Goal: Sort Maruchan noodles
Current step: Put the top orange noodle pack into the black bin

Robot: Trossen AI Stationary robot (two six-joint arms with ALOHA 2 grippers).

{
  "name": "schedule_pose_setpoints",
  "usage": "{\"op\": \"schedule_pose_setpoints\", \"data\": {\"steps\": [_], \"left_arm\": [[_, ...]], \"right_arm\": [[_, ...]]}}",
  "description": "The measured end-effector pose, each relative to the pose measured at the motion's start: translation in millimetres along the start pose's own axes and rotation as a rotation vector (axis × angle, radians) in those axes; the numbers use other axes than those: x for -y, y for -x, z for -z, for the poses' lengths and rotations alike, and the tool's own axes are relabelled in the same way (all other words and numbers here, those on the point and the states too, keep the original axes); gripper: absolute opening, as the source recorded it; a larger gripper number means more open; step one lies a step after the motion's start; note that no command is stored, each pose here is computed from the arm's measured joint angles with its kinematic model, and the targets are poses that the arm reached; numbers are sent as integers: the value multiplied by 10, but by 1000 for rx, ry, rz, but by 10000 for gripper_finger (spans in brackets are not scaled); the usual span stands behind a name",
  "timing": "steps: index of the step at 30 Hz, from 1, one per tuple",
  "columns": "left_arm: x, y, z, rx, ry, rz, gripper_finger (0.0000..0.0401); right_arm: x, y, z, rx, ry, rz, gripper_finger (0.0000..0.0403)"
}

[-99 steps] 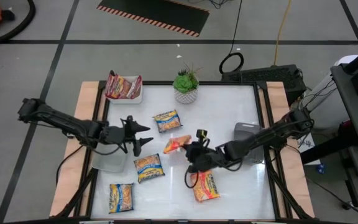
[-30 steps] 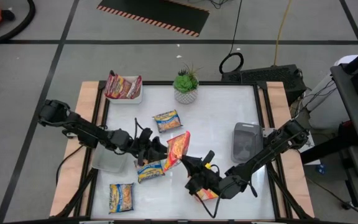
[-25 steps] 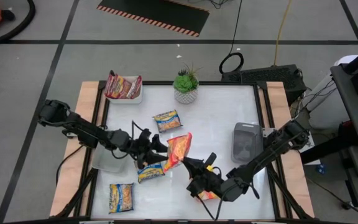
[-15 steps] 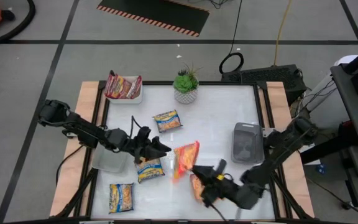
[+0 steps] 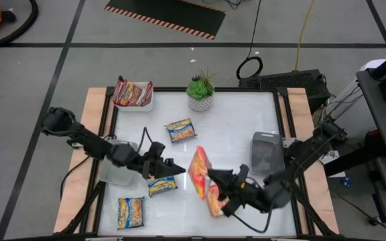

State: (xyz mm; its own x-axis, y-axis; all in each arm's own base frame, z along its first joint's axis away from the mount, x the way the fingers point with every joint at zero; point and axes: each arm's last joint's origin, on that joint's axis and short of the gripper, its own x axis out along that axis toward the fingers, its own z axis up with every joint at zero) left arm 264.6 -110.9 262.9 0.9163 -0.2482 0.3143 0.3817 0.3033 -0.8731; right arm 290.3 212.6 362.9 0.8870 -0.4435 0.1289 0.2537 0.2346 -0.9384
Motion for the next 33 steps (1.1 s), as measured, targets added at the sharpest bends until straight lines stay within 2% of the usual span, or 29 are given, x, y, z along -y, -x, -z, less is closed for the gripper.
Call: {"op": "schedule_pose_setpoints", "data": {"steps": [8,15,20,25,30,33], "left_arm": [[127,-61,-29,119,-16,12,253],[171,-58,-142,228,-82,52,253],[309,-126,-163,250,-126,100,252],[561,-293,-242,284,-216,139,252],[676,-417,-309,279,-267,115,252],[653,-447,-320,249,-285,82,252]], "right_arm": [[204,-162,90,13,82,131,0],[377,-271,159,161,-6,299,0],[441,-395,259,168,-88,359,0],[349,-570,334,165,-127,405,0],[280,-656,389,160,-163,498,0],[238,-674,394,186,-178,539,0]]}}
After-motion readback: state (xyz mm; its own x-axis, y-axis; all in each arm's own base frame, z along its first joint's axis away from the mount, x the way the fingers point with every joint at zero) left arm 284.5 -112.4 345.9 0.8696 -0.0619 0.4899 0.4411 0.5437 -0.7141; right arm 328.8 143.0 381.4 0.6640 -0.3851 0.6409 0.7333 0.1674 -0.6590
